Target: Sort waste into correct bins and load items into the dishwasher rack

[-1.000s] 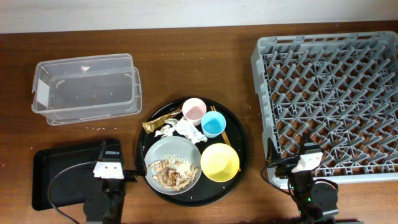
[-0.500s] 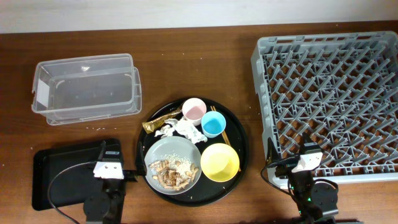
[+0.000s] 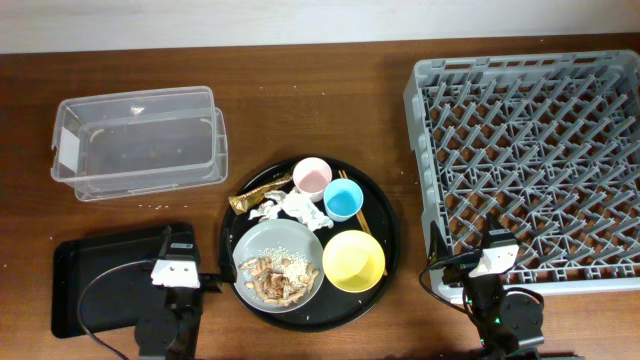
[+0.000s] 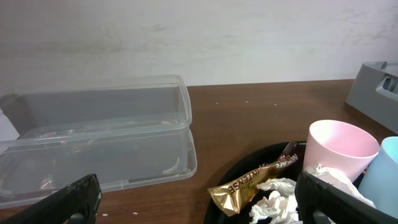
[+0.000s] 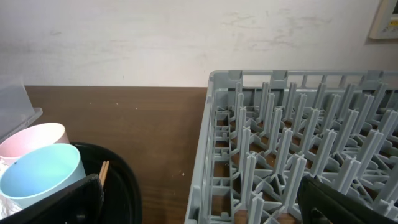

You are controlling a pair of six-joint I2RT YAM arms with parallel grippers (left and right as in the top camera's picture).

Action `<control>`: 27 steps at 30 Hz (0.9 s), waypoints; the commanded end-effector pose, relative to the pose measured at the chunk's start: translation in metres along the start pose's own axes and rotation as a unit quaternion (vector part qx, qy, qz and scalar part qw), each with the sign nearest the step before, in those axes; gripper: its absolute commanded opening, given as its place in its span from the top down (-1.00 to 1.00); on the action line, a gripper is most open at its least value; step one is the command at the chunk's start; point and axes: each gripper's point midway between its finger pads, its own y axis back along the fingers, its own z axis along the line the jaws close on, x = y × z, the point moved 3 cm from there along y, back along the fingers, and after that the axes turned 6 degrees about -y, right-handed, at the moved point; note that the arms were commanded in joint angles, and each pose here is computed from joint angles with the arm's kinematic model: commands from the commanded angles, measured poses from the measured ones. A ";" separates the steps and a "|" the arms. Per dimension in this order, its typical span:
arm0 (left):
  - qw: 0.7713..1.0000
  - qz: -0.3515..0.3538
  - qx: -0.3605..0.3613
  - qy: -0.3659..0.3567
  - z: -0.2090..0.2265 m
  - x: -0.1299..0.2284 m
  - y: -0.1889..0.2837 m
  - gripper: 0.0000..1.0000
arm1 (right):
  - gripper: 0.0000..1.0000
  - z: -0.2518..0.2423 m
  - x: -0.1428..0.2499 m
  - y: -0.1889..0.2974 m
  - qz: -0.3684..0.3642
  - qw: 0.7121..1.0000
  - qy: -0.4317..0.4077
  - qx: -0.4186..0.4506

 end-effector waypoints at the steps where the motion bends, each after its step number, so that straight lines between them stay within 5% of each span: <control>1: 1.000 0.001 -0.001 -0.006 0.000 0.003 0.000 -0.98 | -0.97 -0.004 0.003 0.000 0.001 1.000 -0.002 0.010; 16: 1.000 0.001 0.000 -0.005 0.000 0.002 0.000 -0.98 | -0.97 -0.004 0.003 0.000 0.001 1.000 -0.002 0.010; 19: 0.984 -0.015 0.152 0.088 -0.042 -0.008 0.007 -0.98 | -0.97 -0.004 0.003 0.000 0.001 1.000 -0.002 0.010; 22: 0.916 0.006 0.358 0.181 -0.093 -0.020 0.036 -0.98 | -0.97 -0.004 0.003 0.000 0.001 1.000 -0.002 0.010; 27: 0.875 -0.050 0.442 0.193 -0.105 -0.056 0.059 -0.98 | -0.97 -0.004 0.003 0.000 0.001 1.000 -0.002 0.010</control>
